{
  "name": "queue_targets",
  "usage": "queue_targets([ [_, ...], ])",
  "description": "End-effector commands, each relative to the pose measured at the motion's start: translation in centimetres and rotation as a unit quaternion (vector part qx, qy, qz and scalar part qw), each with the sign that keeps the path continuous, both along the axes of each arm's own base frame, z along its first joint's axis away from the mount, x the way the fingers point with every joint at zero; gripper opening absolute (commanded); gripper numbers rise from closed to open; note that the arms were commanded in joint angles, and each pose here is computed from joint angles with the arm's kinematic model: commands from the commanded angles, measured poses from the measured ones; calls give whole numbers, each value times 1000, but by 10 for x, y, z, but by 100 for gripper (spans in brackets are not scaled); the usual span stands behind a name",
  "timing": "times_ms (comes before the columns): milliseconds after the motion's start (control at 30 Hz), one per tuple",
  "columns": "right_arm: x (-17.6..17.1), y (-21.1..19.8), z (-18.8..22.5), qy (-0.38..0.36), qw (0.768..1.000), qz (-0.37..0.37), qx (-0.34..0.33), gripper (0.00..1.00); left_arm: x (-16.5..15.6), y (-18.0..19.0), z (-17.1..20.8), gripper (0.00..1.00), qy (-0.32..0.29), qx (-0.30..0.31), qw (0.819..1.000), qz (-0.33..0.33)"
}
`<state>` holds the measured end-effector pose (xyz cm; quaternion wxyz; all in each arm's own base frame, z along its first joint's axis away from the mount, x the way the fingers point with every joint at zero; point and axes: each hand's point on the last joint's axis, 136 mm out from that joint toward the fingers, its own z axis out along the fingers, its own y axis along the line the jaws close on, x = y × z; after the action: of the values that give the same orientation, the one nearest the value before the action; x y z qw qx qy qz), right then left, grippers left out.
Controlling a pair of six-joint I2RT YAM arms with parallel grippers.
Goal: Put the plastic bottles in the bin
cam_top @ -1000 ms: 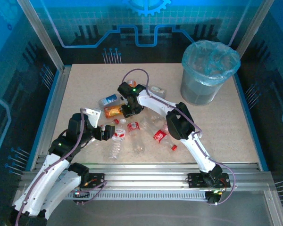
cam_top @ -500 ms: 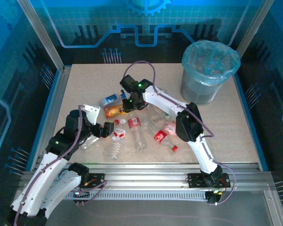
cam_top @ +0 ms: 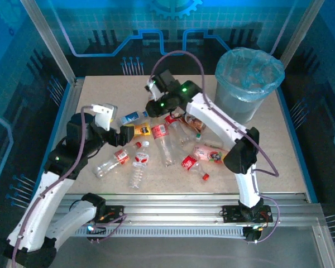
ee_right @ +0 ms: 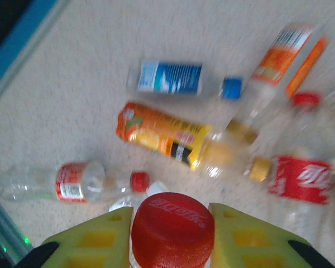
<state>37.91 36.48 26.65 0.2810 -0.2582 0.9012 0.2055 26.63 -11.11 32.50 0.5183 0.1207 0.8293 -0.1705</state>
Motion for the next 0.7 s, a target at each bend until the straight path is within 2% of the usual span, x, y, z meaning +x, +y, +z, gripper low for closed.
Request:
queue_targets([
  [0, 22, -48, 89, -115, 992, -39, 26, 0, 16, -25, 38, 87, -15, -70, 997, -31],
  [200, 59, -126, 168, -250, 957, -147, 13, 0, 53, -72, 83, 82, -41, -110, 990, -77],
  [400, 87, -205, 232, -374, 888, -264, -38, 0, 81, -141, 107, 82, -64, -112, 982, -138],
  [567, 108, -261, 272, -430, 835, -339, -54, 0, 97, -200, 111, 82, -69, -115, 972, -191],
  [667, 118, -280, 297, -466, 804, -364, -61, 0, 103, -229, 109, 82, -61, -119, 966, -220],
])
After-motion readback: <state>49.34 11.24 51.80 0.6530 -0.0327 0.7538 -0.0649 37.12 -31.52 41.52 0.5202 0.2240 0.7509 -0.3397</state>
